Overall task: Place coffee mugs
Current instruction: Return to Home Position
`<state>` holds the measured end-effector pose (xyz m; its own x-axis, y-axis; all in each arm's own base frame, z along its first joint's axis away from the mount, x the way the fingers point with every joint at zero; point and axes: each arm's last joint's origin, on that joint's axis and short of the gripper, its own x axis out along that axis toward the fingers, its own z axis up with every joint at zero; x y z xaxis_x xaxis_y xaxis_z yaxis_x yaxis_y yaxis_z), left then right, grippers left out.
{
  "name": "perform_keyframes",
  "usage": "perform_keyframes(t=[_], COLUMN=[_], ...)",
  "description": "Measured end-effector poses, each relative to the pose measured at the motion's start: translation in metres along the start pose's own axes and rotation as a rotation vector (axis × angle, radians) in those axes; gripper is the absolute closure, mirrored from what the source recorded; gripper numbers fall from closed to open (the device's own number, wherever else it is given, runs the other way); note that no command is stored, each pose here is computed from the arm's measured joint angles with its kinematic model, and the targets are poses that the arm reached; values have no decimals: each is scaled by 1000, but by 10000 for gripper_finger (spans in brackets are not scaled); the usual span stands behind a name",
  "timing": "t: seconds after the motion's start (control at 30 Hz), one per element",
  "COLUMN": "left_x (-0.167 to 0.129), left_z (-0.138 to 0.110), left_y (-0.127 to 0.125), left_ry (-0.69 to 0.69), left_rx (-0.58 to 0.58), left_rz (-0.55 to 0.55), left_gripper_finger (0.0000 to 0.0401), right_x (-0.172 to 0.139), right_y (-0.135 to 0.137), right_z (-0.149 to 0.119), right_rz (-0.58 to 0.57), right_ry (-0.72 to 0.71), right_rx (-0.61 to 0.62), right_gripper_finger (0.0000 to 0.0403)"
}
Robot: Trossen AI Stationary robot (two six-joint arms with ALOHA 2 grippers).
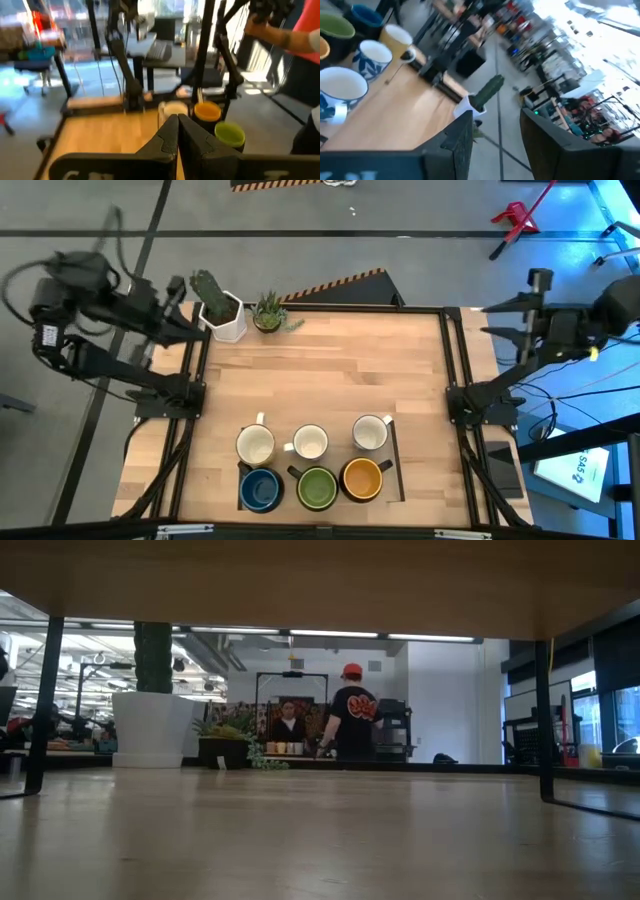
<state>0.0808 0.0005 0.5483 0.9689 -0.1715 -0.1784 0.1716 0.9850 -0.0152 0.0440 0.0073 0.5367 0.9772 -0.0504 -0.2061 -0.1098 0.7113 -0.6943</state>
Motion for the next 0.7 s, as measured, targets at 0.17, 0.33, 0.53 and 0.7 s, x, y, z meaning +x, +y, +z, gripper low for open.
perform_keyframes(t=[0.17, 0.33, 0.53, 0.7], left_x=[25, 42, 35, 26], left_z=[-39, -82, -143, -196], left_y=[5, 8, 2, -2], left_ry=[13, -55, -138, -270], left_rx=[-35, -53, -159, -196], left_rz=[-9, -36, -58, -70], left_gripper_finger=[401, 401, 401, 401], right_x=[-22, -11, 13, 40], right_y=[24, 69, 121, 161], right_z=[-54, -101, -143, -170], right_rz=[-85, -154, -184, -236], right_ry=[-94, -157, -239, -270], right_rx=[99, 158, 250, 311], right_gripper_finger=[255, 255, 255, 255])
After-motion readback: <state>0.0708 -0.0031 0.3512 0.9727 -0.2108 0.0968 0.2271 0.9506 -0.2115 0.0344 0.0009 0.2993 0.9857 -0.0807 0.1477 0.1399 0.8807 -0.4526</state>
